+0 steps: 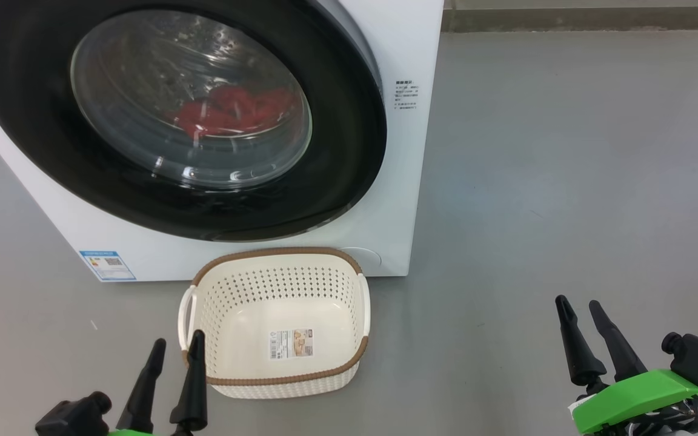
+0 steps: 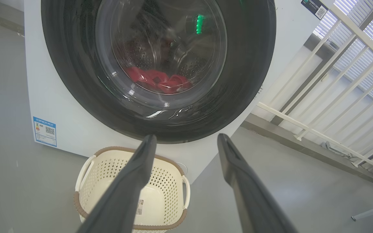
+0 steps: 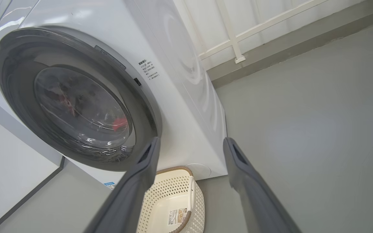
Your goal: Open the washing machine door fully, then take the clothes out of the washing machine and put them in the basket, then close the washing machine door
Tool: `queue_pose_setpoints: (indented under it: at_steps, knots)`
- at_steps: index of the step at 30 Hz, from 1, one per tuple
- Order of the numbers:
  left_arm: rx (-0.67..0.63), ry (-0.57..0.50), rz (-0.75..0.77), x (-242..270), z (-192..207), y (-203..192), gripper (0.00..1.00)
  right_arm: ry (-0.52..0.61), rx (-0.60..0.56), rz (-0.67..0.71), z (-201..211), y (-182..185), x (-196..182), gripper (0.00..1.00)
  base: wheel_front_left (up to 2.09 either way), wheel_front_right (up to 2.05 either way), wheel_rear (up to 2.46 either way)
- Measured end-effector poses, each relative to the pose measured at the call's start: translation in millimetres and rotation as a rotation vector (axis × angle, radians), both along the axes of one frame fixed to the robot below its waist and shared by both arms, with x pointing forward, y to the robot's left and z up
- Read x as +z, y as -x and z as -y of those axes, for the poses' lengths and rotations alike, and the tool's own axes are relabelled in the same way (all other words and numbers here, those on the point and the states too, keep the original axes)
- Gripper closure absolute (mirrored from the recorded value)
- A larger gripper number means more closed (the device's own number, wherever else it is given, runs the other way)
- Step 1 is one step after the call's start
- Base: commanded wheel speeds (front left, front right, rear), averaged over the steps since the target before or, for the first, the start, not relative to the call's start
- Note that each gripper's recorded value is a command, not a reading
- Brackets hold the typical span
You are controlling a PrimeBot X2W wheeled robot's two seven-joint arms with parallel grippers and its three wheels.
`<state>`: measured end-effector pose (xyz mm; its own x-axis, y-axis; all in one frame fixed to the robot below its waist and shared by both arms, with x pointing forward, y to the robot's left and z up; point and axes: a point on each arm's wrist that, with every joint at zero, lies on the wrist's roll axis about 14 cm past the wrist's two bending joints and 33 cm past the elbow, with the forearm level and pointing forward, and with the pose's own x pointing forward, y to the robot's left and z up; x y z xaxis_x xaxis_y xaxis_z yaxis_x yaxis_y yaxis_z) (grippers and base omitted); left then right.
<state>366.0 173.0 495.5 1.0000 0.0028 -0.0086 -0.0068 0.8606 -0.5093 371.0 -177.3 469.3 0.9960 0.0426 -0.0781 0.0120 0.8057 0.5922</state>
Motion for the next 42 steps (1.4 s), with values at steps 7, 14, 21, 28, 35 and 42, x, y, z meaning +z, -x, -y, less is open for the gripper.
queue_pose_setpoints:
  at_steps: [7, 14, 21, 28, 35, 42]
  knots:
    - [-0.001, -0.074, 0.015, 2.2, 0.6, -0.7, 0.0, 0.072, 0.011, 0.017, 0.3, -0.8, 1.4, 0.0, 0.0, 0.0, 0.0]
    - [-0.001, -0.147, 0.033, 5.0, 0.7, 0.0, 0.0, 0.14, 0.023, 0.034, 0.1, -1.3, 3.6, 0.0, 0.0, 0.0, 0.0]
    - [-0.006, -0.226, 0.053, 7.7, 2.0, 0.1, 0.0, 0.204, 0.028, 0.055, 0.7, -1.5, 6.0, 0.0, 0.0, 0.0, 0.0]
    - [-0.002, -0.28, 0.067, 9.5, 1.8, 0.8, 0.0, 0.263, 0.028, 0.067, 3.2, -0.6, 6.6, 0.0, 0.0, 0.0, 0.0]
    - [-0.014, -0.373, 0.063, 2.3, 2.1, 4.8, 0.0, 0.361, 0.048, 0.074, 2.8, 2.5, 2.7, 0.0, 0.0, 0.0, 0.0]
    - [-0.017, -0.379, 0.033, -7.2, 1.0, 6.2, 0.0, 0.369, 0.045, 0.048, 5.6, 5.0, -5.4, 0.0, 0.0, 0.0, 0.0]
